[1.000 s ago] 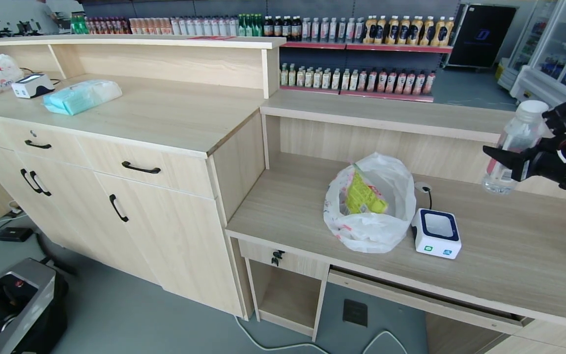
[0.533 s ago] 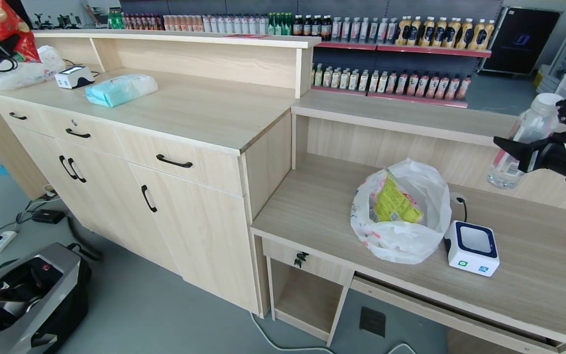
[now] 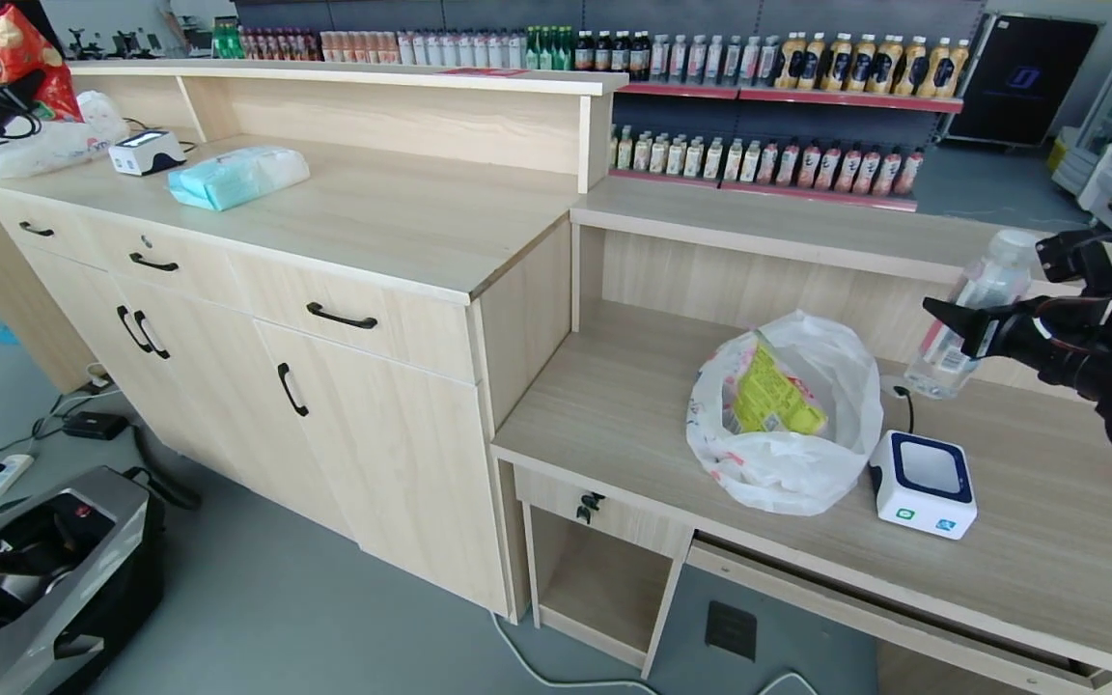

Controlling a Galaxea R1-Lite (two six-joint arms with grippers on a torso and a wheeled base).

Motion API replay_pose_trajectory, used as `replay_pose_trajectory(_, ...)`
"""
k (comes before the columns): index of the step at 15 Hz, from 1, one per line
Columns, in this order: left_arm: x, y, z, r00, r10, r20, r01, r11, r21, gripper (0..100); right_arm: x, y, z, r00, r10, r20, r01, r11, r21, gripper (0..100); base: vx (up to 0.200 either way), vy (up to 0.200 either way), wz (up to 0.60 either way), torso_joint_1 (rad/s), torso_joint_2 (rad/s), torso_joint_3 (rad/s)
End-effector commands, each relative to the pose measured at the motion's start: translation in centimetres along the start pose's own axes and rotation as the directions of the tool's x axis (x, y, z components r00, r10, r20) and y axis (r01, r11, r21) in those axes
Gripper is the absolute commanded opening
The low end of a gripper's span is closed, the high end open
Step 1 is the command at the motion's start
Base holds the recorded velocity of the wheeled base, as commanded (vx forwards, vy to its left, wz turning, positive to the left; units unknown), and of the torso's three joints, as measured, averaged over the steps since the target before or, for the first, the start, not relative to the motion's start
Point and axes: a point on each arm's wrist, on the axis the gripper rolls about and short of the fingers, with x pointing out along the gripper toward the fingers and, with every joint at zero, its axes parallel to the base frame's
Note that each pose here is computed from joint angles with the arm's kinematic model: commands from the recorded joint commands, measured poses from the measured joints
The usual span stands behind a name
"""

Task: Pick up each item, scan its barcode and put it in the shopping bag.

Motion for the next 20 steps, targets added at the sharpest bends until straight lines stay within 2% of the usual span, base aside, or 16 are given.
replay_pose_trajectory(1, 0.0, 0.0, 0.0, 1.000, 0.002, 0.000, -0.002, 1.000, 0.000, 100, 2.6, 1.3, -3.6, 0.998, 0.052, -0.033, -0.051, 0.998, 0.029, 0, 0.000, 0.000, 0.00, 0.000, 0.00, 0.000)
replay_pose_trajectory(8, 0.0, 0.0, 0.0, 1.000, 0.002, 0.000, -0.002, 1.000, 0.000, 100, 6.0, 6.2, -7.1, 0.984, 0.178, -0.017, -0.177, 0.984, 0.018, 0, 0.000, 0.000, 0.00, 0.000, 0.00, 0.000)
replay_pose_trajectory(14, 0.0, 0.0, 0.0, 1.000, 0.002, 0.000, -0.002, 1.000, 0.000, 100, 7.0, 6.2, -10.6, 0.984, 0.179, -0.017, -0.179, 0.984, 0.011, 0, 0.000, 0.000, 0.00, 0.000, 0.00, 0.000)
replay_pose_trajectory(20, 0.0, 0.0, 0.0, 1.000, 0.002, 0.000, -0.002, 1.000, 0.000, 100, 7.9, 6.1, -12.5, 0.983, 0.183, -0.025, -0.183, 0.983, 0.013, 0, 0.000, 0.000, 0.00, 0.000, 0.00, 0.000)
